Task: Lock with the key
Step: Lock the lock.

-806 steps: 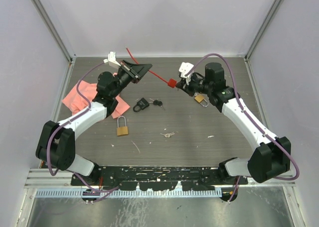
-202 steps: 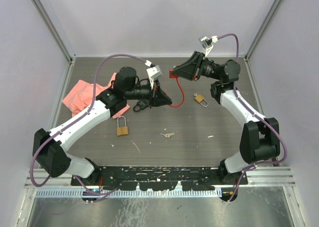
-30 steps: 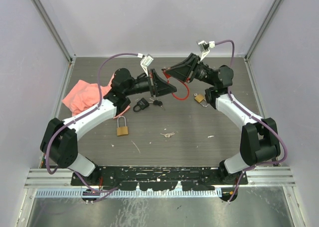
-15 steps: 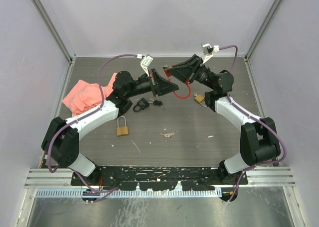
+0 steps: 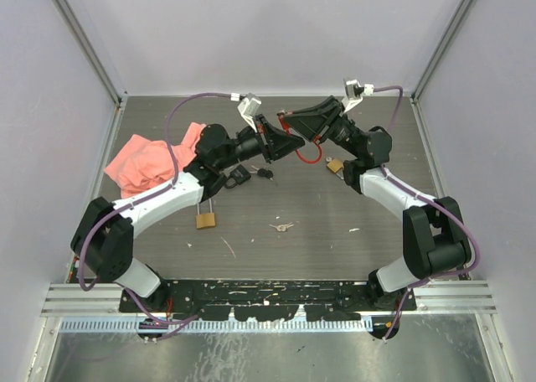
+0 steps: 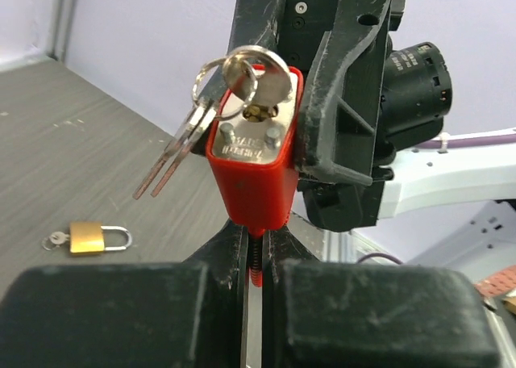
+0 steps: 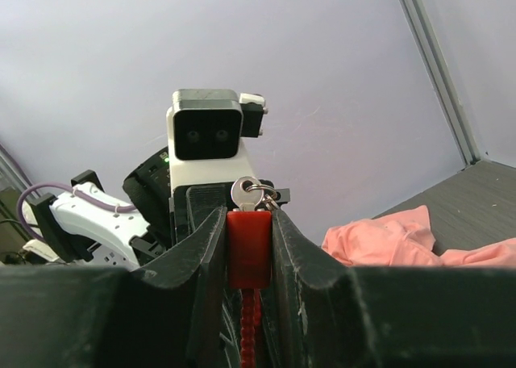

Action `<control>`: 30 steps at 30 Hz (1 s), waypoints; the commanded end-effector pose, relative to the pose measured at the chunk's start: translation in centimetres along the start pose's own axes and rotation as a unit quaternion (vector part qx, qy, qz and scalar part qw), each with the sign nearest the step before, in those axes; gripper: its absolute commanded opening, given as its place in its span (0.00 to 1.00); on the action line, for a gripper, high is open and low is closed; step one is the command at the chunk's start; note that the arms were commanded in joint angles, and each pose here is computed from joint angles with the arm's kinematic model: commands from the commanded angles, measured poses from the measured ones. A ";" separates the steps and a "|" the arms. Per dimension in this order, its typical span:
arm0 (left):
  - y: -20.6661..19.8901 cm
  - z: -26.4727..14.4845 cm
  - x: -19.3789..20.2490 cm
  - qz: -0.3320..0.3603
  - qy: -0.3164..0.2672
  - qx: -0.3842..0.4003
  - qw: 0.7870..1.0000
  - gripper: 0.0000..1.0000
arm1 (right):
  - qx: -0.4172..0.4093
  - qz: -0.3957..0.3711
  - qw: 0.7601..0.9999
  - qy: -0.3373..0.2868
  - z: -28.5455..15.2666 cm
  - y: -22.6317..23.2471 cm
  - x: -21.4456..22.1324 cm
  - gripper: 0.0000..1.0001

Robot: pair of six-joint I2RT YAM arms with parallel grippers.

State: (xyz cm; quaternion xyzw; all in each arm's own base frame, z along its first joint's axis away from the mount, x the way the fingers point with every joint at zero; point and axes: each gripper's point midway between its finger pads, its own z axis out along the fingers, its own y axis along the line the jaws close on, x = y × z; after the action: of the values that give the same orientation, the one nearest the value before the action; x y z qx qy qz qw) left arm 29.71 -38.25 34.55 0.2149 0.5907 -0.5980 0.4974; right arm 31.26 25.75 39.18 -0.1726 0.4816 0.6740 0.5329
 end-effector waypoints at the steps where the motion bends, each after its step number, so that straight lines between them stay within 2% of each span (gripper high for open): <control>1: -1.7 -0.6 -9.1 0.116 -0.166 -0.025 0.979 0.00 | -0.034 -0.004 0.999 0.025 -0.3 1.7 1.4 0.01; 7: -1.0 -1.2 -9.5 0.097 -0.183 -0.044 0.977 0.00 | -0.038 -0.023 0.998 0.037 -0.3 1.8 1.7 0.01; 11: -1.5 -2.1 -10.7 0.049 -0.194 -0.013 0.980 0.00 | -0.040 -0.032 0.998 0.047 -0.5 1.6 2.1 0.01; 15: -2.2 -2.3 -10.9 -0.001 -0.180 0.039 0.983 0.00 | -0.051 -0.044 0.997 0.045 -0.3 2.2 1.7 0.01; 19: -4.4 -2.2 -10.7 0.003 -0.150 0.099 0.984 0.00 | -0.046 -0.049 0.996 0.050 -0.4 1.7 2.0 0.01; 24: -6.0 -3.0 -11.0 0.034 -0.157 0.147 0.976 0.00 | -0.038 -0.053 0.996 0.053 -0.6 1.3 2.3 0.01; 26: -5.1 -2.9 -10.9 0.067 -0.151 0.113 0.980 0.00 | -0.034 -0.053 0.997 0.051 -0.5 1.2 2.1 0.01; 28: -3.3 -2.9 -10.3 0.106 -0.132 0.029 0.985 0.00 | -0.032 -0.055 0.997 0.049 -0.5 1.2 2.1 0.01; 30: -2.4 -3.4 -11.0 0.142 -0.141 -0.029 0.979 0.00 | -0.031 -0.062 0.996 0.049 -0.6 1.0 2.2 0.01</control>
State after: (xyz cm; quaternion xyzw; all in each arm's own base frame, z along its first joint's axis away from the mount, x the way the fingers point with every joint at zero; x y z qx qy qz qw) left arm 29.11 -36.86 34.17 0.2206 0.5794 -0.6380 0.4566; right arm 31.40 26.14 38.74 -0.1947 0.4748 0.6525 0.5576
